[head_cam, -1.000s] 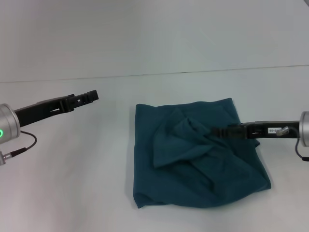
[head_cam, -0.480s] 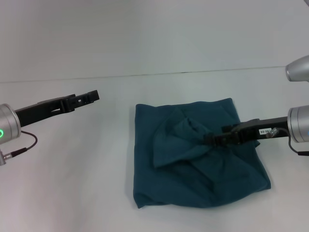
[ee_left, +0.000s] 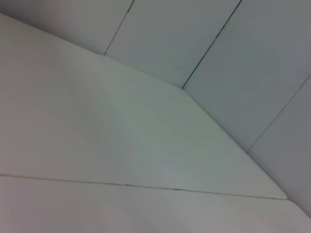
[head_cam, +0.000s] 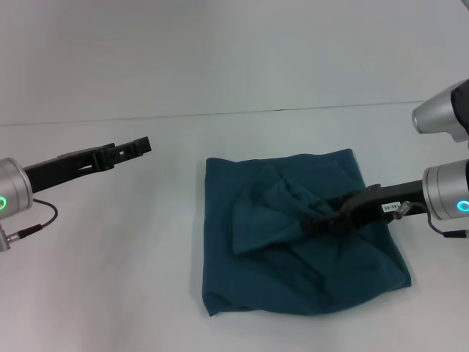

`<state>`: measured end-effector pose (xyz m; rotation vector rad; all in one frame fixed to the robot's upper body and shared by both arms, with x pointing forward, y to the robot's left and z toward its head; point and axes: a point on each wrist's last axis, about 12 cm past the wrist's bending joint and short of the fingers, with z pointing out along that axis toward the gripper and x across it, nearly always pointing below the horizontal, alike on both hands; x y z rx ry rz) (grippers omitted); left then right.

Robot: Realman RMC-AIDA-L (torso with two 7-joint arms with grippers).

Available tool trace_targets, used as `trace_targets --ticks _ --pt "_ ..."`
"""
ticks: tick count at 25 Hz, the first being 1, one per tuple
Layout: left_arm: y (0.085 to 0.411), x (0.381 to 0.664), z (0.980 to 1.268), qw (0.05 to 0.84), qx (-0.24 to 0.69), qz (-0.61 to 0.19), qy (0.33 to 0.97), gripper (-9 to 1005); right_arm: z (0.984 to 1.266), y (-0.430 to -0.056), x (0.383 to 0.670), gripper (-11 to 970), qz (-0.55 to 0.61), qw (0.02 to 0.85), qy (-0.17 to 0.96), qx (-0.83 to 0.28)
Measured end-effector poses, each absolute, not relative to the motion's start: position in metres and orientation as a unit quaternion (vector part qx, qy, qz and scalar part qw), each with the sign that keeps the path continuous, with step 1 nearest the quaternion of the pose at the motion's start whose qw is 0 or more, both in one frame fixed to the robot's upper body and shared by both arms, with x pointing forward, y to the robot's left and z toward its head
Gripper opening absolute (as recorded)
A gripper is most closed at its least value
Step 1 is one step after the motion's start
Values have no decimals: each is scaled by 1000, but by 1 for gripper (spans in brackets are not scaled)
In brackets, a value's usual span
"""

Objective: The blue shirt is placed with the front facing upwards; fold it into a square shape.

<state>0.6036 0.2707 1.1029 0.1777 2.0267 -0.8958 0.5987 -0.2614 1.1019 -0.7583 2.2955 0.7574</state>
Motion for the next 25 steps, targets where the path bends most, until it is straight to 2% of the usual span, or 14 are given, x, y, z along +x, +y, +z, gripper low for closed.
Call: trace_targets --ticks 25 --pt "272 603 1103 448 62 -368 812 907 1108 -243 602 916 226 301 849 -371"
